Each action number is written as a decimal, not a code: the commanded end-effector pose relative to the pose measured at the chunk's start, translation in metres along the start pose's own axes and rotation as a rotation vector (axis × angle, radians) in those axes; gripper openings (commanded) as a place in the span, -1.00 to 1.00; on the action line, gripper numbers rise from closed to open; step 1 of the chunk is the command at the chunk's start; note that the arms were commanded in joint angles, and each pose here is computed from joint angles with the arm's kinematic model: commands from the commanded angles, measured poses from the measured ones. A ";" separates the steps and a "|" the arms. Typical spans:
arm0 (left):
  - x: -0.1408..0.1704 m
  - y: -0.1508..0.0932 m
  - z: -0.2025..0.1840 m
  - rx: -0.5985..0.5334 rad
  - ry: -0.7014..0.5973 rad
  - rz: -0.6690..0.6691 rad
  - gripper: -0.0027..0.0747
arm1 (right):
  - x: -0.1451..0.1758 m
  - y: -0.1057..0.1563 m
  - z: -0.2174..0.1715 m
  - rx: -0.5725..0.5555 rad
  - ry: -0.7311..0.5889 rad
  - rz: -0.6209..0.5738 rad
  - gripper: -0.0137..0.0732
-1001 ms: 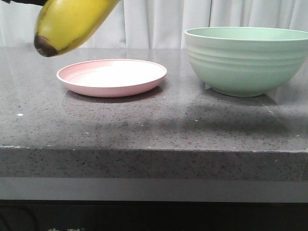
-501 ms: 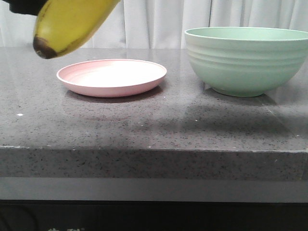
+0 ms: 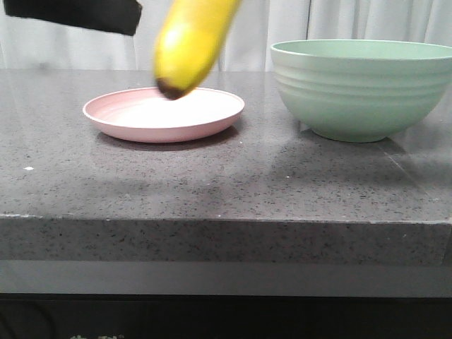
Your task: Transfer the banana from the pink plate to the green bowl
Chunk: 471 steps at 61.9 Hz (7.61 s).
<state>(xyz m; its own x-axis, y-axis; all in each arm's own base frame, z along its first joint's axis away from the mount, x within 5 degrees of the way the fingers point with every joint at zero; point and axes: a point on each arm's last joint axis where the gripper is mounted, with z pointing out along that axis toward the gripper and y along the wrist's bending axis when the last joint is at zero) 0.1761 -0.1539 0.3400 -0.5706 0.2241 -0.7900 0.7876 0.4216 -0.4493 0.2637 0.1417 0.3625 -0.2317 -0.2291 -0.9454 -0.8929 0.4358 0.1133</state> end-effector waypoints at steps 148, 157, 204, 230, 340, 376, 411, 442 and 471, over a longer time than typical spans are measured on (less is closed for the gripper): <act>-0.012 -0.021 -0.017 0.036 -0.093 0.036 0.67 | -0.011 0.043 -0.138 0.753 0.326 0.371 0.67; -0.012 -0.021 -0.017 0.036 -0.093 0.036 0.67 | 0.010 0.058 -0.146 0.775 0.308 0.412 0.67; -0.012 -0.021 -0.017 0.037 -0.094 0.035 0.57 | 0.059 0.110 -0.173 0.797 0.064 0.329 0.66; -0.012 -0.021 -0.017 0.037 -0.094 0.035 -0.84 | 0.060 0.110 -0.173 0.794 0.075 0.334 -0.85; 0.154 0.013 -0.114 -0.949 -0.569 0.072 -0.98 | 0.062 0.111 -0.172 0.789 0.098 0.344 -0.84; 0.202 0.022 -0.106 -1.018 -0.808 0.226 -0.98 | 0.062 0.111 -0.172 0.789 0.098 0.344 -0.84; 0.198 0.018 -0.110 -1.010 -0.880 0.259 -0.98 | 0.062 0.111 -0.172 0.789 0.098 0.344 -0.84; 0.198 0.019 -0.111 -1.040 -0.883 0.251 -0.98 | 0.062 0.111 -0.172 0.789 0.098 0.344 -0.84; 0.198 0.019 -0.111 -1.040 -0.883 0.251 -0.98 | 0.062 0.111 -0.172 0.789 0.098 0.344 -0.84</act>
<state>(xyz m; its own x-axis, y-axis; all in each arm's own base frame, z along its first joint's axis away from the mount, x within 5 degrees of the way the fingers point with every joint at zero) 0.0554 -0.0046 0.2138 0.0987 -0.0505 -0.9938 0.0876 0.9953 -0.0418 0.0810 0.0249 0.3575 -0.5721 -0.0528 -0.8185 -0.2381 0.9657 0.1041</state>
